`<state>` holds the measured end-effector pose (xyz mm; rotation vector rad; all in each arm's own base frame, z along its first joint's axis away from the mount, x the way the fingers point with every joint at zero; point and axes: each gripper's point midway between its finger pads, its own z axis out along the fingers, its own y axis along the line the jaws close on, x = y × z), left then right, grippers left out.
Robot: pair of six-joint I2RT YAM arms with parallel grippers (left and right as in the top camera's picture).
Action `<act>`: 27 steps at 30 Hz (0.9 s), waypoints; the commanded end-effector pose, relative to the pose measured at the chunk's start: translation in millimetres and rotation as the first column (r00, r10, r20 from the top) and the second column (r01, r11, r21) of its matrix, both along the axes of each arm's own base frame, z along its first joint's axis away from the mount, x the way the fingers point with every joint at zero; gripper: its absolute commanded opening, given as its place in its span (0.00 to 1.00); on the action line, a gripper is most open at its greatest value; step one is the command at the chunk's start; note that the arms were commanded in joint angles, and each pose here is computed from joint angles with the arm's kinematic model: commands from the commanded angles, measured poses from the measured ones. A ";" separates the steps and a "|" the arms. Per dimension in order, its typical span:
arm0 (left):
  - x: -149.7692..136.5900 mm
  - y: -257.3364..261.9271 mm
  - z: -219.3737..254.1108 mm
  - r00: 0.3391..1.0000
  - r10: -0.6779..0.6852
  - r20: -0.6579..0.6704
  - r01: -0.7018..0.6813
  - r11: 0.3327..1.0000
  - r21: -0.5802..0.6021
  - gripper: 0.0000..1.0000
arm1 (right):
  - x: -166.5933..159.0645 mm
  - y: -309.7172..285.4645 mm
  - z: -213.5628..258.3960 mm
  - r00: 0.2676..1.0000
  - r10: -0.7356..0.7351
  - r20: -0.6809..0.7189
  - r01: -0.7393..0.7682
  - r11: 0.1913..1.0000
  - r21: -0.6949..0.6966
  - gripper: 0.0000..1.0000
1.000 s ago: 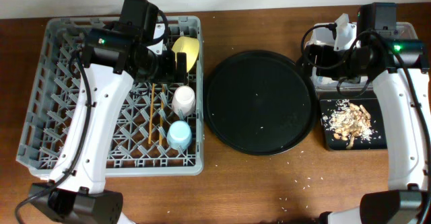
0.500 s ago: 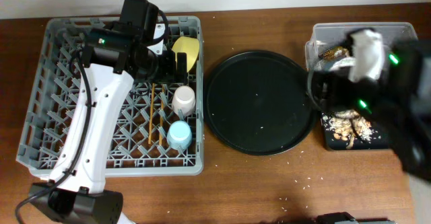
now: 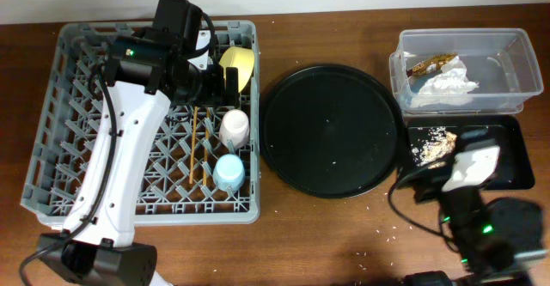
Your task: Sort waste into correct bins and load items into the dishwasher rack
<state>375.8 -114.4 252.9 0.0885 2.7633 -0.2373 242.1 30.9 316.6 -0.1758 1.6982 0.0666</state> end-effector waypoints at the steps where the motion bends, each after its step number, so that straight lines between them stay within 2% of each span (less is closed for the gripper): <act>1: 0.5 -2.5 2.7 1.000 -0.010 0.007 0.010 1.000 -0.010 0.99 | 0.2 -2.1 -45.4 0.999 -0.010 0.034 0.010 1.000 -0.003 0.99; 9: 0.5 -2.5 2.6 1.000 -0.010 0.007 0.010 1.000 -0.010 0.99 | -3.2 4.3 -99.7 0.983 0.026 0.184 -0.028 1.000 0.011 0.98; 17: 0.5 -2.5 2.7 1.000 -0.010 0.007 0.010 1.000 -0.010 0.99 | 0.0 0.5 -113.4 0.974 0.002 0.226 -0.005 1.000 0.014 0.99; 25: 0.4 -2.5 2.7 1.000 -0.010 0.007 0.010 1.000 -0.010 0.99 | 2.6 -0.3 -136.4 0.988 -0.003 0.157 0.001 1.000 0.009 0.98; 27: 0.4 -2.5 2.7 1.000 -0.010 0.007 0.010 1.000 -0.010 0.99 | 1.4 3.6 -158.4 0.997 0.021 0.068 -0.021 1.000 0.004 0.99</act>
